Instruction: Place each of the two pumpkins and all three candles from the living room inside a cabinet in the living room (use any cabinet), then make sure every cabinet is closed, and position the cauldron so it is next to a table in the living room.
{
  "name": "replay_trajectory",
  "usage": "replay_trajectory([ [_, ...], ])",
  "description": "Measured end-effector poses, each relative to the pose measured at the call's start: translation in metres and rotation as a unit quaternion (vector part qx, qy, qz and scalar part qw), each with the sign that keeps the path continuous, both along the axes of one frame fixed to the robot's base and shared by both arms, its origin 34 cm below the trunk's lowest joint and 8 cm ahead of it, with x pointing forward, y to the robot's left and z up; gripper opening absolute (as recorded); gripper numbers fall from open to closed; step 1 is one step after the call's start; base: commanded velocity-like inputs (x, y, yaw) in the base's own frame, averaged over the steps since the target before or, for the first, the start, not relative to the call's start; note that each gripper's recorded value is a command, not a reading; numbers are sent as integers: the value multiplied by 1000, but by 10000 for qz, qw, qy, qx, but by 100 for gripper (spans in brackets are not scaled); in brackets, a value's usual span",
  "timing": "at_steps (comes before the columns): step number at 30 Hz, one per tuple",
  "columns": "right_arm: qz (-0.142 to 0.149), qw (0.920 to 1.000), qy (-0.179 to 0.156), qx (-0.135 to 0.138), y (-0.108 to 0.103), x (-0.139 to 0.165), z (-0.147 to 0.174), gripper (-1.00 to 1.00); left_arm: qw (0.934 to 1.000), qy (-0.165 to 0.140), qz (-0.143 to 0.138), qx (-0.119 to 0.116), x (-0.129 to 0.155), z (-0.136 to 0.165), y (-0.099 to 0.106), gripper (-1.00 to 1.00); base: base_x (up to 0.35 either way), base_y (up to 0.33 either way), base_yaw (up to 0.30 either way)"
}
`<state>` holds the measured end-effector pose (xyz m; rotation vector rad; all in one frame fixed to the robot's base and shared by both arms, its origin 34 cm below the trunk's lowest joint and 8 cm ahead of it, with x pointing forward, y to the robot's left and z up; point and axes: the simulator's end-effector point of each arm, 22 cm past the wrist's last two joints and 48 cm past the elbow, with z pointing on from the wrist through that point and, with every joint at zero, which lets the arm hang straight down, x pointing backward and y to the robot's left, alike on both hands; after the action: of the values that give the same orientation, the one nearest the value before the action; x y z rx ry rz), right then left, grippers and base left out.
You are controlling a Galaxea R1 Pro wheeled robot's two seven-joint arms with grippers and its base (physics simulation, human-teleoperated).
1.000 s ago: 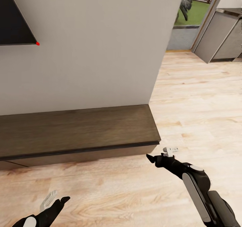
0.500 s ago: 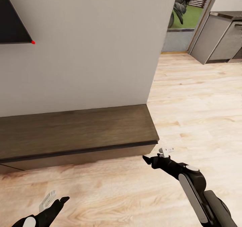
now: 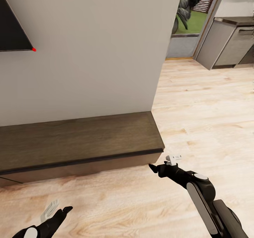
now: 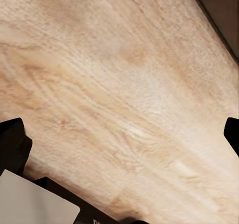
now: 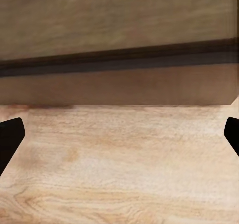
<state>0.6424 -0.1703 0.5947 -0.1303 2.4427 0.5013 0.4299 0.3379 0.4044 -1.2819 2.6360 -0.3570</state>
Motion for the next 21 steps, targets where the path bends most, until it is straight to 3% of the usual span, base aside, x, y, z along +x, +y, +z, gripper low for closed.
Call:
replay_trajectory([
  [21, 4, 9999, -171, -4, 0, 4, 17, 100, 9999, -155, -4, 42, 10, 9, 0, 100, 0, 0, -13],
])
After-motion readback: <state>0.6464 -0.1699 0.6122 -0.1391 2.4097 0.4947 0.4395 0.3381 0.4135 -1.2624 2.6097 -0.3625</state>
